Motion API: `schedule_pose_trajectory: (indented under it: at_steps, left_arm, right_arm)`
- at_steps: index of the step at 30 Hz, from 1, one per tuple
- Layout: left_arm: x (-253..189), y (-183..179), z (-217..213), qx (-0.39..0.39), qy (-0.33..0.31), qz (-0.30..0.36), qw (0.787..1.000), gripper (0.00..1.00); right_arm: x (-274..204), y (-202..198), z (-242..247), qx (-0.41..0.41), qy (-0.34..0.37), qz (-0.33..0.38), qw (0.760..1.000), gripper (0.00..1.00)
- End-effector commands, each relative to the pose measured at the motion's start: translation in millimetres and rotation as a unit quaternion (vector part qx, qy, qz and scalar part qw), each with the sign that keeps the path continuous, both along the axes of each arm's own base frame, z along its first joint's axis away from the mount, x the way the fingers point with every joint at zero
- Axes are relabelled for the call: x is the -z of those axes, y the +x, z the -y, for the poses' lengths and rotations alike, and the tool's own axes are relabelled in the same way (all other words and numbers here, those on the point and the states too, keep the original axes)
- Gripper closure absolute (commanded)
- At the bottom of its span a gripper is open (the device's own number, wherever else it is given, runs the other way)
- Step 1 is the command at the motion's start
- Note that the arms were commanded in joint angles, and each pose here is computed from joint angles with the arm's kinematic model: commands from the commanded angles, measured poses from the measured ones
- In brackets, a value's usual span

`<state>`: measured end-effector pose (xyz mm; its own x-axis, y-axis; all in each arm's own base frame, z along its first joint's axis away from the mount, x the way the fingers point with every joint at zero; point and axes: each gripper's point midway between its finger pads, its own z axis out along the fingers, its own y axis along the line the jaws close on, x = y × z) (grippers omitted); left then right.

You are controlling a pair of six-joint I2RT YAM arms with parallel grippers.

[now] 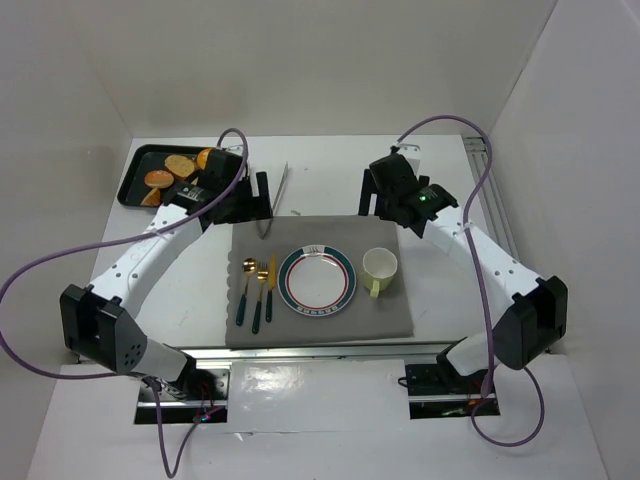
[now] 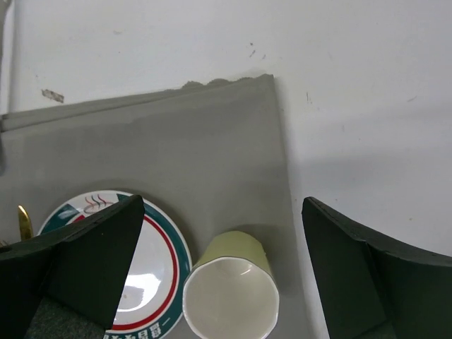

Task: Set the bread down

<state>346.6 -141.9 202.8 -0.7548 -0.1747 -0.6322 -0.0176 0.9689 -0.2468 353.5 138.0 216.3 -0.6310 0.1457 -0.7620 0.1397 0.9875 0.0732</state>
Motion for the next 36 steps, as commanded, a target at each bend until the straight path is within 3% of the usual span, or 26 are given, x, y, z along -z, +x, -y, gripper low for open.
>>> schedule_pose_trajectory:
  at_steps: [1,8,13,20,26,36]
  left_arm:
    - [-15.3,13.9,3.2,-0.016,-0.001,0.016,1.000,0.00]
    - [-4.8,11.8,1.1,-0.025,0.039,-0.009,0.999,0.00]
    - [17.7,5.7,-8.7,-0.032,0.085,-0.041,0.995,0.00]
    - [44.5,6.9,-0.1,-0.017,0.091,-0.071,0.993,0.00]
    - [67.5,39.4,17.2,-0.018,0.091,-0.086,0.992,0.00]
    - [98.9,103.3,7.7,-0.065,0.087,-0.103,0.989,0.00]
  right_arm:
    - [-7.6,0.1,6.1,0.012,0.005,0.019,1.000,0.00]
    - [-10.4,-2.6,11.5,0.017,0.012,0.032,0.999,0.00]
    - [-11.8,0.9,-1.0,-0.024,0.020,0.037,0.999,0.00]
    - [0.4,2.9,-5.9,-0.046,0.021,0.027,0.998,0.00]
    - [2.9,10.5,-14.2,-0.057,0.022,0.019,0.998,0.00]
    - [8.0,12.3,-15.5,-0.057,0.018,0.010,0.998,0.00]
